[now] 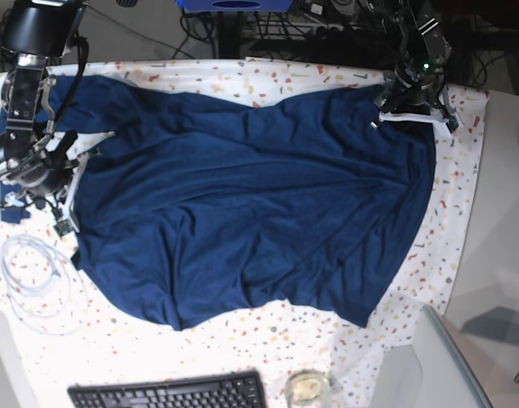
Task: Layout the t-shirt on the table in an organized manner, then fold the t-shirt properly
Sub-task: 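Hold the shirt edge with both grippers and adjust the left gripper's grip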
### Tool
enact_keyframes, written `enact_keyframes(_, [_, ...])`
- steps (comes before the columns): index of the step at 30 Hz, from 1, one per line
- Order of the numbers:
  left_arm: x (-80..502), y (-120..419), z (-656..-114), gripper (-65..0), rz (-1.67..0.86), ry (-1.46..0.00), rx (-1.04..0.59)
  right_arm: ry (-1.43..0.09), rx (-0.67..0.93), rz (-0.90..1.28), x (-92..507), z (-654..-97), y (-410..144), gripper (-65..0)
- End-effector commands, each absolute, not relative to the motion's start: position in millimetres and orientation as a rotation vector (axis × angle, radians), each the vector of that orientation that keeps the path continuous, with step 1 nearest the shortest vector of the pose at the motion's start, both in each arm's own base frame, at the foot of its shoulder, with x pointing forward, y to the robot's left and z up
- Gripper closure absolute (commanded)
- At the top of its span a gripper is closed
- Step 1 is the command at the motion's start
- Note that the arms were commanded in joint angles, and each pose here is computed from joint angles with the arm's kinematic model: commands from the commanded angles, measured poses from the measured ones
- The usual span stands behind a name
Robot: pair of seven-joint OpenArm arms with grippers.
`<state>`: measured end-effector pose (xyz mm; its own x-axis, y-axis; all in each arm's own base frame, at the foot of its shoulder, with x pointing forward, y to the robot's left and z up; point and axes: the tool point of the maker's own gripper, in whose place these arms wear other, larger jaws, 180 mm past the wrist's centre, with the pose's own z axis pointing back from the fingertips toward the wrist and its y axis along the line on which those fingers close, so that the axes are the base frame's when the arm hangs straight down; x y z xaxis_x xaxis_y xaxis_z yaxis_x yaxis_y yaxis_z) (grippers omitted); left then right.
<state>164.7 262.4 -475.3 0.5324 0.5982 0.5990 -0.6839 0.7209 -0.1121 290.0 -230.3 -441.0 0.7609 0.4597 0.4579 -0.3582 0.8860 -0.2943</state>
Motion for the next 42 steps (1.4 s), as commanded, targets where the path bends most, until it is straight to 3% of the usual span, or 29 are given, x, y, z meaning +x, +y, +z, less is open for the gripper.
enact_keyframes(1, [170, 267, -468, -25.7, 0.762, -0.691, 0.151, -0.593, -0.215, 0.445, 302, -428, -234, -4.4])
enact_keyframes(3, [170, 267, -468, -23.0, 0.761, -0.692, 0.151, -0.593, -0.215, 0.445, 302, -428, -234, -4.4])
enact_keyframes(8, [167, 267, -467, -7.6, 0.759, -0.69, 0.155, -0.593, -0.215, 0.445, 302, -428, -234, -4.4])
enact_keyframes(13, [165, 269, -467, -6.3, 0.761, -0.688, 0.159, -0.593, -0.215, 0.445, 302, -428, -234, -4.4])
enact_keyframes(23, [161, 273, -453, -8.2, 0.744, -0.717, 0.178, -0.593, -0.215, 0.445, 302, -428, -234, -4.4])
enact_keyframes(26, [160, 272, -453, -20.9, 0.743, -0.716, 0.178, -0.593, -0.215, 0.445, 302, -428, -234, -4.4])
enact_keyframes(29, [159, 271, -454, -28.5, 0.744, -0.712, 0.177, -0.593, -0.215, 0.445, 302, -428, -234, -4.4])
enact_keyframes(42, [181, 249, -443, -27.5, 0.701, -0.751, 0.135, -0.593, -0.215, 0.445, 302, -428, -234, -4.4])
